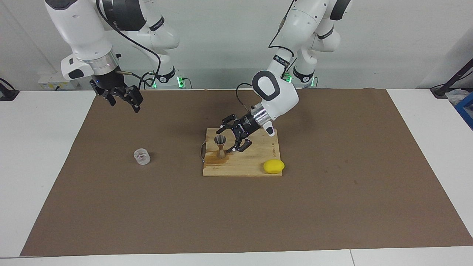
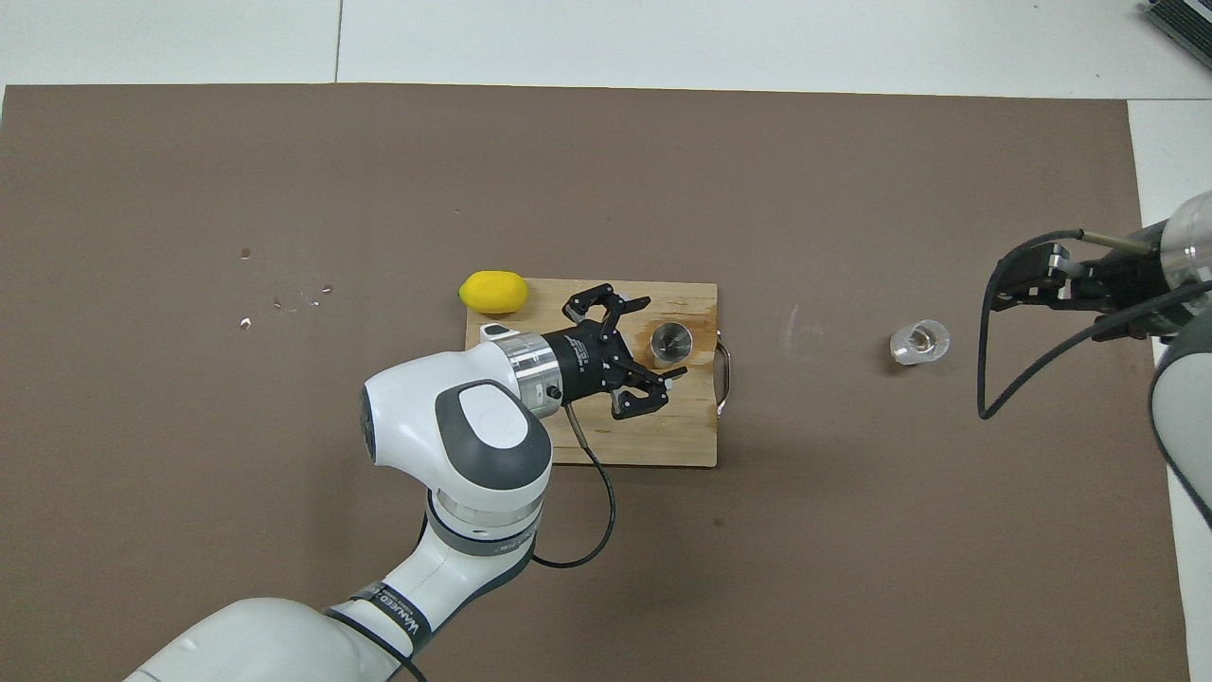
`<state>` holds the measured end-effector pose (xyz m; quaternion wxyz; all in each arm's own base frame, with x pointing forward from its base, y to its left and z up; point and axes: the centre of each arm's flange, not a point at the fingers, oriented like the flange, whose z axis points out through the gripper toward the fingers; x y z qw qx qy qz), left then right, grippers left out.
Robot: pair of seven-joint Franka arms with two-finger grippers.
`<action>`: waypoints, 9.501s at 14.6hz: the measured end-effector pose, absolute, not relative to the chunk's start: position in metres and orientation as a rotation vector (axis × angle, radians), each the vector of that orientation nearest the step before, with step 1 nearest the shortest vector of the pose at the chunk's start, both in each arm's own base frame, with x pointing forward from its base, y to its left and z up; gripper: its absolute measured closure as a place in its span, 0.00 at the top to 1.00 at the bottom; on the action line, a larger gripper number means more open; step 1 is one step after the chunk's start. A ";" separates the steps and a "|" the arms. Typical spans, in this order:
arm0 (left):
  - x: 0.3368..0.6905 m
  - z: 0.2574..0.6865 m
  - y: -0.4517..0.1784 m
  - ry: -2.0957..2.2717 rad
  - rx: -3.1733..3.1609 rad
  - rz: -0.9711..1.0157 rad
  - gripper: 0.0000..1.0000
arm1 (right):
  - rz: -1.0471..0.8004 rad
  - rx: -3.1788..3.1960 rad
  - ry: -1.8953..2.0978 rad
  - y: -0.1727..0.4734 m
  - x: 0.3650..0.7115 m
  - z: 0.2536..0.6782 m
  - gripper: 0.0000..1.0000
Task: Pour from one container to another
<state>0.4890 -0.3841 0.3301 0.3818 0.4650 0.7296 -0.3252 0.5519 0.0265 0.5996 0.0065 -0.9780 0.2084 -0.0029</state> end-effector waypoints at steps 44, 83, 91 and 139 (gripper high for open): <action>0.530 0.616 -0.063 -0.117 3.139 -0.038 1.00 | 0.717 -1.773 1.798 -0.136 0.572 0.250 1.00; 0.529 0.616 -0.062 -0.113 3.136 -0.067 1.00 | 0.485 -1.950 1.949 0.156 0.610 0.390 0.51; 0.529 0.616 -0.062 -0.113 3.136 -0.067 1.00 | 0.349 -2.026 2.007 0.206 0.602 0.403 0.51; 0.529 0.616 -0.062 -0.113 3.136 -0.068 1.00 | -0.152 -2.483 1.811 0.279 0.561 0.411 0.51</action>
